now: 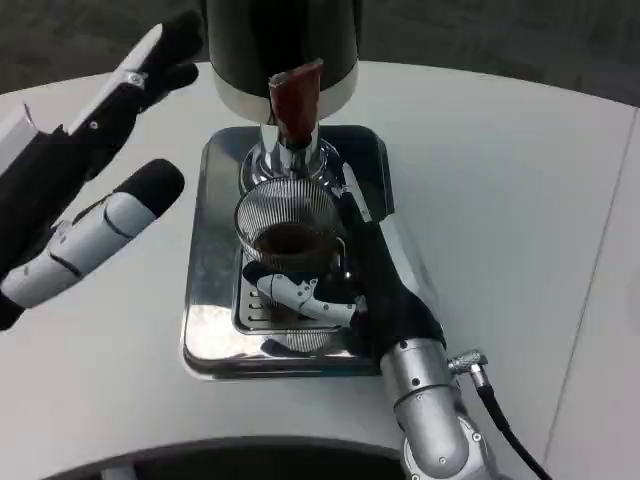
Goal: Grasp the cup under the faucet to collect the drink, then remove the cup.
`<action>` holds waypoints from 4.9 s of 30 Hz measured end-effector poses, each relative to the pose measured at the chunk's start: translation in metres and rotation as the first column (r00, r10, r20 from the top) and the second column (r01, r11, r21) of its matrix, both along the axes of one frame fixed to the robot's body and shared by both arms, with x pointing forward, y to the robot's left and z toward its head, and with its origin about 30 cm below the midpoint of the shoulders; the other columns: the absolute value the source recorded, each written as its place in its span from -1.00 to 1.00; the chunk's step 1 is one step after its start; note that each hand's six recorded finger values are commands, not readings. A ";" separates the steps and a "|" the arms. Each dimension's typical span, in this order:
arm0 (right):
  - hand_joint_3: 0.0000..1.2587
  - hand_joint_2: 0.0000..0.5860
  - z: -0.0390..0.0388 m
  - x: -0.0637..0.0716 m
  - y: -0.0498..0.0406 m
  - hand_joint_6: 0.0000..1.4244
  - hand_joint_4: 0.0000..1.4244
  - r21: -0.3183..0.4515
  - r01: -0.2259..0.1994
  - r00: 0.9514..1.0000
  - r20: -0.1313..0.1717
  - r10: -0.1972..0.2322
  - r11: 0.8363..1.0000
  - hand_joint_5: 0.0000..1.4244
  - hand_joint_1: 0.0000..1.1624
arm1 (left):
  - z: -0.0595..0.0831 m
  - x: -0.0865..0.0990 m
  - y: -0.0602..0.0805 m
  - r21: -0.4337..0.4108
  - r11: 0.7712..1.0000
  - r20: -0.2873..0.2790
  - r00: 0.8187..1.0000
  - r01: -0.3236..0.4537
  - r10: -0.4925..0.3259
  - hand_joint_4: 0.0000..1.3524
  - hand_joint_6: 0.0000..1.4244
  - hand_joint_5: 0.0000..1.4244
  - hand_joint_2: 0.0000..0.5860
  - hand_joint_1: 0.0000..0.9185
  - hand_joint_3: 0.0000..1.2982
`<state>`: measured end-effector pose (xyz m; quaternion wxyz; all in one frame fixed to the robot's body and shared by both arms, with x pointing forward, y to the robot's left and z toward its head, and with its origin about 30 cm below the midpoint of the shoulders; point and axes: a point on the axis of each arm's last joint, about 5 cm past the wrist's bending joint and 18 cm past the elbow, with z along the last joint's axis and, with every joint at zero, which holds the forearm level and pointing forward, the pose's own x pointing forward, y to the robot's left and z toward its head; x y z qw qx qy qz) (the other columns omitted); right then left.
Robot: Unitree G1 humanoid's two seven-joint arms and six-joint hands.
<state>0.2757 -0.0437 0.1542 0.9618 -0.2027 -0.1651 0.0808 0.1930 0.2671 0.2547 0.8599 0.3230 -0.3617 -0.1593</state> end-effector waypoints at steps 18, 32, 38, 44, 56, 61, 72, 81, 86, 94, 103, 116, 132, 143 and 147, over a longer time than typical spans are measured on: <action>-0.11 -0.48 -0.0039 0.012 0.0040 0.37 0.04 0.064 0.117 0.991 0.051 -0.121 0.991 0.10 0.82 | 0.000 -0.006 0.008 0.014 0.999 -0.027 0.999 -0.041 0.041 -1.00 -0.97 -0.92 -0.23 -1.00 -1.00; 0.07 -0.67 -0.0039 0.006 0.0065 0.69 0.23 0.087 0.141 0.986 0.077 -0.147 0.986 0.29 0.90 | -0.014 -0.016 0.013 0.045 0.997 -0.121 0.991 -0.058 0.063 -1.00 -1.00 -0.94 -0.23 -1.00 -1.00; 0.09 -0.70 -0.0049 -0.001 0.0081 0.73 0.26 0.085 0.119 0.989 0.073 -0.126 0.989 0.30 0.91 | -0.027 -0.031 0.021 0.067 0.993 -0.191 0.975 -0.099 0.110 -1.00 -1.00 -0.97 -0.22 -1.00 -1.00; 0.11 -0.73 -0.0071 -0.008 0.0094 0.76 0.28 0.076 0.118 0.989 0.077 -0.124 0.990 0.32 0.92 | -0.031 -0.037 0.022 0.084 0.991 -0.205 0.971 -0.106 0.121 -1.00 -1.00 -1.00 -0.22 -1.00 -1.00; 0.11 -0.76 -0.0080 -0.030 0.0044 0.79 0.28 -0.021 0.124 0.983 0.139 -0.120 0.992 0.32 0.92 | -0.035 -0.045 0.023 0.248 0.959 -0.233 0.953 -0.134 0.194 -1.00 -1.00 -1.00 -0.38 -1.00 -1.00; 0.11 -0.78 -0.0060 -0.038 0.0016 0.80 0.28 -0.031 0.104 0.983 0.156 -0.098 0.994 0.32 0.91 | -0.036 -0.049 0.021 0.318 0.937 -0.236 0.945 -0.144 0.225 -1.00 -1.00 -1.00 -0.62 -1.00 -1.00; 0.11 -0.79 0.0031 -0.056 -0.0087 0.81 0.28 -0.037 0.078 0.985 0.159 -0.071 0.996 0.33 0.91 | -0.045 -0.061 0.014 0.505 0.833 -0.212 0.903 -0.227 0.374 -1.00 -1.00 -1.00 -0.91 -1.00 -1.00; 0.13 -0.80 -0.0014 -0.074 -0.0200 0.82 0.28 -0.010 0.081 0.989 0.122 -0.079 0.997 0.33 0.91 | -0.054 -0.071 0.006 0.564 0.750 -0.106 0.871 -0.345 0.480 -1.00 -1.00 -1.00 -0.91 -1.00 -1.00; 0.12 -0.80 0.0050 -0.086 -0.0216 0.82 0.28 0.028 0.045 0.990 0.135 -0.048 0.999 0.33 0.91 | -0.064 -0.076 0.002 0.509 0.742 -0.024 0.855 -0.436 0.518 -1.00 -1.00 -1.00 -0.90 -1.00 -1.00; 0.11 -0.79 0.0130 -0.097 -0.0256 0.82 0.30 0.035 0.010 0.987 0.161 -0.016 0.999 0.33 0.93 | -0.069 -0.075 0.000 0.565 0.688 -0.021 0.825 -0.456 0.564 -1.00 -1.00 -1.00 -0.91 -1.00 -1.00; 0.11 -0.79 0.0270 -0.117 -0.0330 0.82 0.30 0.008 -0.065 0.980 0.188 0.063 0.998 0.33 0.93 | -0.068 -0.076 -0.008 0.603 0.674 -0.034 0.831 -0.427 0.556 -1.00 -1.00 -1.00 -0.85 -1.00 -1.00; 0.11 -0.79 0.0203 -0.135 -0.0365 0.82 0.30 -0.019 -0.065 0.989 0.135 0.066 0.998 0.33 0.93 | -0.071 -0.072 -0.029 0.620 0.687 -0.008 0.873 -0.379 0.488 -1.00 -1.00 -1.00 -0.84 -1.00 -1.00; 0.11 -0.79 0.0250 -0.142 -0.0418 0.82 0.30 -0.007 -0.051 0.987 0.155 0.051 0.999 0.32 0.93 | -0.069 -0.066 -0.031 0.621 0.672 0.017 0.864 -0.404 0.504 -1.00 -1.00 -1.00 -0.82 -1.00 -1.00; 0.11 -0.79 0.0258 -0.141 -0.0429 0.82 0.30 0.012 -0.045 0.987 0.154 0.042 0.999 0.32 0.93 | -0.067 -0.064 -0.031 0.606 0.673 0.032 0.859 -0.424 0.511 -1.00 -1.00 -1.00 -0.81 -1.00 -1.00; 0.11 -0.79 0.0258 -0.141 -0.0429 0.82 0.30 0.014 -0.046 0.987 0.153 0.043 0.999 0.32 0.93 | -0.067 -0.063 -0.031 0.605 0.672 0.032 0.856 -0.428 0.517 -1.00 -1.00 -1.00 -0.80 -1.00 -1.00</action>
